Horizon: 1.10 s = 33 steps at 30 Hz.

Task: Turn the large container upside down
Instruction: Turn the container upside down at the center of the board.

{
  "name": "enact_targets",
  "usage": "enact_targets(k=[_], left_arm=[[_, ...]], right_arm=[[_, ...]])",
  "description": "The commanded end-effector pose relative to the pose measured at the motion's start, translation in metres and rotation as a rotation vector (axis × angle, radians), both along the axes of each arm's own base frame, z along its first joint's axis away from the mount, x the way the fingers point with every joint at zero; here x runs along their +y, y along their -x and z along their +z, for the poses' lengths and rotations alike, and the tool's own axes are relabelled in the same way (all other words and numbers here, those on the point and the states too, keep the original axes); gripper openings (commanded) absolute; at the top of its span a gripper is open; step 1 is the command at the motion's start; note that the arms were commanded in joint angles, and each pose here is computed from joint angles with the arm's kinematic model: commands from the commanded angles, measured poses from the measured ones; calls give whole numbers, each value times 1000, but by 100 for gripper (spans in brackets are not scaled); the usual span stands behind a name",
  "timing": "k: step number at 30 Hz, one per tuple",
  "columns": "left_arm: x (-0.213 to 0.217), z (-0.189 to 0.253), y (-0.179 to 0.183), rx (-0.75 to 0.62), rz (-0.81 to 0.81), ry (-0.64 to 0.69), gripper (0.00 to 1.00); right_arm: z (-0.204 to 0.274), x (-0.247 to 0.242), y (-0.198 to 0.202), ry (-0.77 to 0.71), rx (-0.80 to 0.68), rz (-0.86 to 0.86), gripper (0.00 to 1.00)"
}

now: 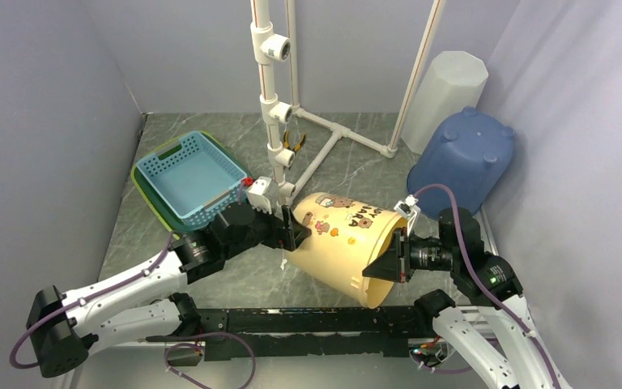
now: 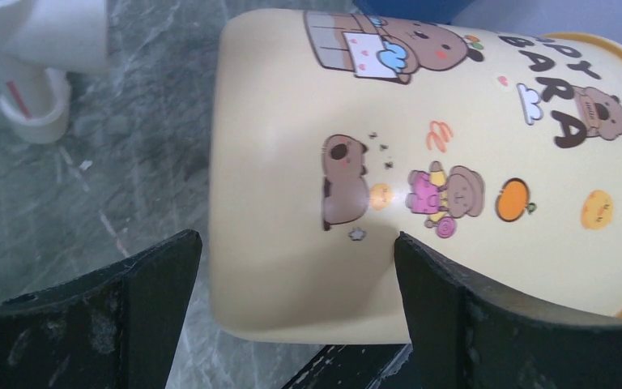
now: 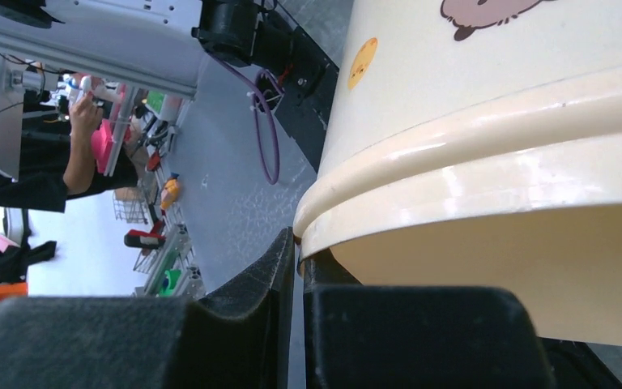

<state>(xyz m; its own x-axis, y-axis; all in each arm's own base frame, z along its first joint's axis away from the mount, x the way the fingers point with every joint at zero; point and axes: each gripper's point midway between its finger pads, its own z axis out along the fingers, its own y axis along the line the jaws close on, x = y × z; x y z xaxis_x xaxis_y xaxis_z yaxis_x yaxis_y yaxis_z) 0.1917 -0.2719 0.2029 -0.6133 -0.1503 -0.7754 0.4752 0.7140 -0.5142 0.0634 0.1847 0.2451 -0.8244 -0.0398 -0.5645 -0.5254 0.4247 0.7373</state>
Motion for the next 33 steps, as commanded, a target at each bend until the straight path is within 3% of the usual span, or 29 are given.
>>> enact_targets(k=[1,11,17,23,33], left_arm=[[-23,5,1,-38,-89,56,94],[-4,45,0,-137,-117,152,95],[11,38,-9,-69,-189,216,95],[-5,31,-13,-10,-327,300,95],[-18,9,13,70,-507,390,93]], right_arm=[[-5,-1,-3,22,-5,-6,0],[-11,-4,-5,40,-9,-31,0],[-8,-3,-2,21,-16,-15,0],[-4,2,4,-15,-28,44,0],[-16,-3,-10,48,-1,-45,4]])
